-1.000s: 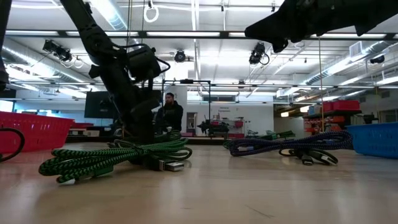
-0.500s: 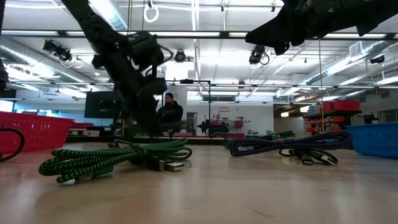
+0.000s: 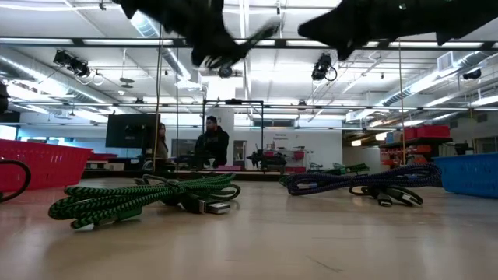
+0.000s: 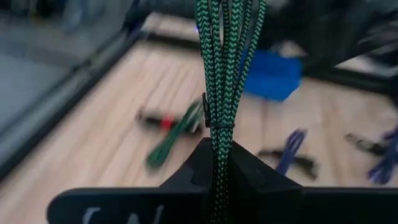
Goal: Pick & Place USB Port
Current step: Put the top left green charger cable into the blue bin
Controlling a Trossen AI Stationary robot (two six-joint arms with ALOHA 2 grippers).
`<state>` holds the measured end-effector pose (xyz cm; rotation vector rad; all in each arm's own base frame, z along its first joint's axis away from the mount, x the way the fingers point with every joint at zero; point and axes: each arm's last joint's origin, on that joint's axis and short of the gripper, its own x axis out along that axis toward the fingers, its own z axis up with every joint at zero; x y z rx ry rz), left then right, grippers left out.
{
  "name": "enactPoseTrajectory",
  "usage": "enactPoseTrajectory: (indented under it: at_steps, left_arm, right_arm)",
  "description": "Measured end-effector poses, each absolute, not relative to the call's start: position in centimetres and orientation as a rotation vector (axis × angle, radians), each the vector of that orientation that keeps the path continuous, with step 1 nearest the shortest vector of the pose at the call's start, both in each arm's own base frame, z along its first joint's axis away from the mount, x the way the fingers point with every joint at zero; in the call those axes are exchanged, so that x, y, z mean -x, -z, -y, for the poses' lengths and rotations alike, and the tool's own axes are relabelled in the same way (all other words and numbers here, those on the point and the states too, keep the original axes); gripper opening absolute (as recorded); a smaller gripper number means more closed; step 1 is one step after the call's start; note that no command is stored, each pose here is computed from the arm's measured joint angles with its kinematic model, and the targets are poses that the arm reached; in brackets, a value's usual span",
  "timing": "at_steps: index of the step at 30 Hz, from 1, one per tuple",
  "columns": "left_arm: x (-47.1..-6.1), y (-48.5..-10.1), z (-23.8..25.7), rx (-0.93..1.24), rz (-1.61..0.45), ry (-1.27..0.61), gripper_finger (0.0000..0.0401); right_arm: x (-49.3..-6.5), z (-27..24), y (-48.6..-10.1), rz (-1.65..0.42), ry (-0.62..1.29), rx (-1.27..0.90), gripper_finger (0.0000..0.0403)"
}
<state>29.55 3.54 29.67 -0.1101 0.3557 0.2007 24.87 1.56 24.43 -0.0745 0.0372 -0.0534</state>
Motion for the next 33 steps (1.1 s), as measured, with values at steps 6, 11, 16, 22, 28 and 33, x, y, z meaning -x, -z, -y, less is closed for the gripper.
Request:
enactPoseTrajectory:
  at_steps: [6, 11, 16, 22, 28, 33]
  left_arm:
    - [-30.0, -31.1, -1.3, 0.048, -0.25, -0.132, 0.0022]
    - [-30.2, -31.3, -0.4, 0.025, -0.221, -0.139, 0.0022]
    - [-30.3, -31.6, 0.2, 0.017, -0.189, -0.12, 0.0022]
    - [-30.3, -31.8, 1.1, 0.011, -0.172, -0.092, 0.0022]
    - [-30.7, -31.4, 1.5, -0.006, -0.17, -0.105, 0.0022]
    - [-32.0, -30.9, 1.7, -0.003, -0.112, -0.105, 0.0022]
  right_arm:
    - [-25.9, -0.5, -25.0, 0.134, -0.082, 0.059, 0.0043]
    - [-26.7, -0.4, -24.8, 0.166, -0.119, 0.063, 0.008]
    - [-27.4, -0.4, -25.3, 0.185, -0.117, 0.064, 0.0135]
    - [-27.9, -0.2, -27.0, 0.237, -0.068, 0.073, 0.0186]
    - [-28.7, -0.2, -28.9, 0.253, -0.06, 0.095, 0.0201]
    - [-29.0, -0.3, -29.6, 0.246, -0.06, 0.094, 0.02]
